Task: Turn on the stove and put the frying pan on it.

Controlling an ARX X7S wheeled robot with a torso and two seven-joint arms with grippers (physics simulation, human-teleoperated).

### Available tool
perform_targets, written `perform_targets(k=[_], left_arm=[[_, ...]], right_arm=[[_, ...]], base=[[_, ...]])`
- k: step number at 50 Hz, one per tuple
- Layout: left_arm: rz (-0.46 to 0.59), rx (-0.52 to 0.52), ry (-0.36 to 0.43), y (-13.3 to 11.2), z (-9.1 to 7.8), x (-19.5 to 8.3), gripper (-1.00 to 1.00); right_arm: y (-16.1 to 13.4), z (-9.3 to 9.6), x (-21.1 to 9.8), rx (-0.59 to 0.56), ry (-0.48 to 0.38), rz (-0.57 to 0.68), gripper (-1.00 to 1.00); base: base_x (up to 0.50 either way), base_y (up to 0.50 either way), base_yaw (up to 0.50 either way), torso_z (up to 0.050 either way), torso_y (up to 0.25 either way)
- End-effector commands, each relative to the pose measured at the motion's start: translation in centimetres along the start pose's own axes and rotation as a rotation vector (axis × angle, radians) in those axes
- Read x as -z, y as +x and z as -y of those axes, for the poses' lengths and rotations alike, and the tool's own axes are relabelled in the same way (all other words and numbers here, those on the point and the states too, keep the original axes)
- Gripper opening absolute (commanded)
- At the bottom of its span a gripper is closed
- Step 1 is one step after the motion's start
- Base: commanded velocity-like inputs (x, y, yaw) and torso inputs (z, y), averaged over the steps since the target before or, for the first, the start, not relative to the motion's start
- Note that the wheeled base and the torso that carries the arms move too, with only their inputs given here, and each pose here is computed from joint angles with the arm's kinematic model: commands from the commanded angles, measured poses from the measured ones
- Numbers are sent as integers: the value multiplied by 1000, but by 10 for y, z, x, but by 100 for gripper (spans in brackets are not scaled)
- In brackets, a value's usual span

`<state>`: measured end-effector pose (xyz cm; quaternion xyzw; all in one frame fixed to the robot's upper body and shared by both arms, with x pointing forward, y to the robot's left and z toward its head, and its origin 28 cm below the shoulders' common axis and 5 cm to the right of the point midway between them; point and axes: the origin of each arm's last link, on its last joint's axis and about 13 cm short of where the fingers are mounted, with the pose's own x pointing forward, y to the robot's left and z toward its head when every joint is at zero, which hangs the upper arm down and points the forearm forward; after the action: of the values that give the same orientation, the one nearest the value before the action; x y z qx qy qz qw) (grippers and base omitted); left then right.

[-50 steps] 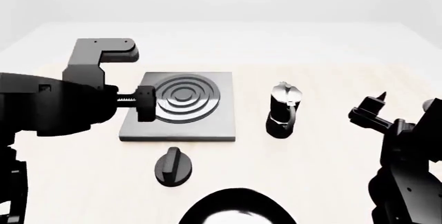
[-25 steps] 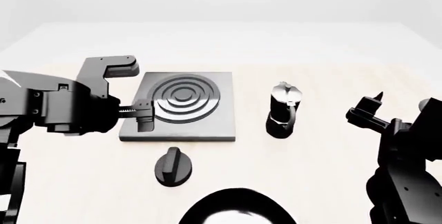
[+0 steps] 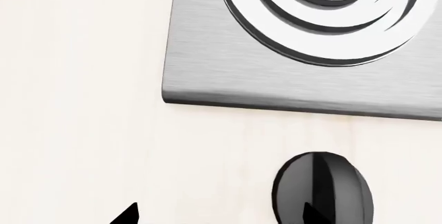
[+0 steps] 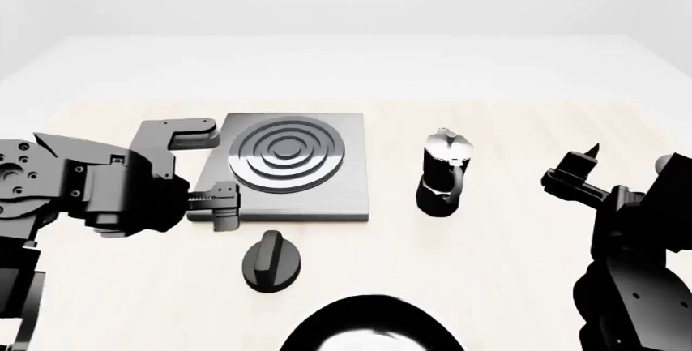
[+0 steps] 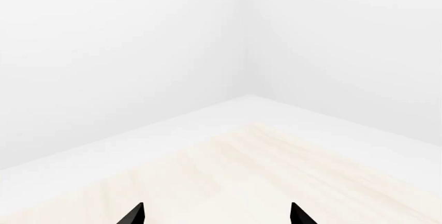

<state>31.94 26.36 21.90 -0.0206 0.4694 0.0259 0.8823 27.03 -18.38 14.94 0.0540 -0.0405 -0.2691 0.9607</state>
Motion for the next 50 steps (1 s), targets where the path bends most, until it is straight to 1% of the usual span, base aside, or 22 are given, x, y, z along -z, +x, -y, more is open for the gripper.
perform_targets(k=[1, 11, 24, 50], left_arm=[[-36, 5, 2, 12, -1, 7, 100], [-57, 15, 3, 20, 0, 14, 100], [-78, 39, 25, 29, 3, 19, 100], [-105, 66, 21, 46, 4, 18, 100]], right_arm=[[0, 0, 1, -1, 0, 1, 100], [0, 0, 0, -2, 0, 3, 100], [0, -1, 0, -3, 0, 4, 100], [-1, 0, 0, -5, 4, 4, 100]], base=[[0, 0, 0, 0, 0], [0, 0, 0, 0, 0], [0, 0, 0, 0, 0], [0, 0, 0, 0, 0]])
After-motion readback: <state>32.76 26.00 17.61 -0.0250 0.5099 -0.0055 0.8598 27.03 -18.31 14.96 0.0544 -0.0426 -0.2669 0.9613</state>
